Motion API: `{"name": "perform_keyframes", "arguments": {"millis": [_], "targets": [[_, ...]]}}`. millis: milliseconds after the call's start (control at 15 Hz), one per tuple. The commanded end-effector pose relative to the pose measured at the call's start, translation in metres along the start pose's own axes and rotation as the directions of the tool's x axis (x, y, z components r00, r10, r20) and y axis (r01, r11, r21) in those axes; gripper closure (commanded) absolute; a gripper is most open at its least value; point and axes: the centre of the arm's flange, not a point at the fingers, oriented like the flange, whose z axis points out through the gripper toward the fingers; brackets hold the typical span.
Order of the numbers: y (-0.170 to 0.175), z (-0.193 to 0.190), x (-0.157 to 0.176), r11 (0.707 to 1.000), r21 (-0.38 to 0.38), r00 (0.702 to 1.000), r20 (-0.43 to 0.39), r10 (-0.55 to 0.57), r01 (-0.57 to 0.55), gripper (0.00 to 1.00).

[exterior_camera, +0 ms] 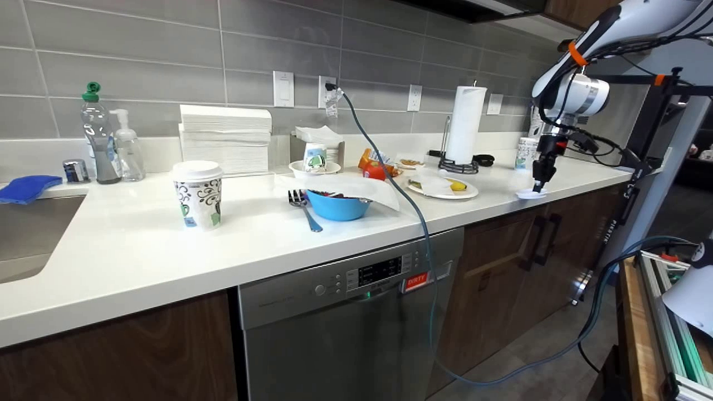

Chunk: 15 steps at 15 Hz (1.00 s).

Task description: Pick up the lid from the counter and put it in the bin

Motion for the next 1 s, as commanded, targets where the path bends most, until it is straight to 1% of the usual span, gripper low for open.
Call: {"name": "perform_keyframes", "arguments": {"millis": [0, 133, 200, 333, 400, 467, 600, 800, 867, 933], "targets": [[0.02, 0.015, -0.042, 0.992, 0.109, 0.998, 0.018, 0.067, -0.069, 0.99], [0.035, 0.029, -0.056, 0.98, 0.157, 0.991, -0.025, 0.13, -0.124, 0.99], [0.044, 0.038, -0.066, 0.968, 0.189, 0.985, -0.031, 0.172, -0.163, 0.99], [0.063, 0.055, -0.084, 0.942, 0.234, 0.964, -0.062, 0.26, -0.24, 0.99], [0.075, 0.066, -0.093, 0.924, 0.258, 0.947, -0.082, 0.311, -0.281, 0.99], [0.054, 0.042, -0.08, 0.946, 0.218, 0.966, -0.047, 0.255, -0.239, 0.99], [0.061, 0.047, -0.088, 0.941, 0.225, 0.962, -0.045, 0.269, -0.253, 0.97], [0.056, 0.044, -0.08, 0.946, 0.221, 0.966, -0.05, 0.255, -0.239, 0.97], [0.054, 0.054, -0.075, 0.949, 0.192, 0.963, -0.054, 0.264, -0.249, 0.99], [0.056, 0.065, -0.074, 0.948, 0.188, 0.962, -0.047, 0.27, -0.257, 0.99]]}}
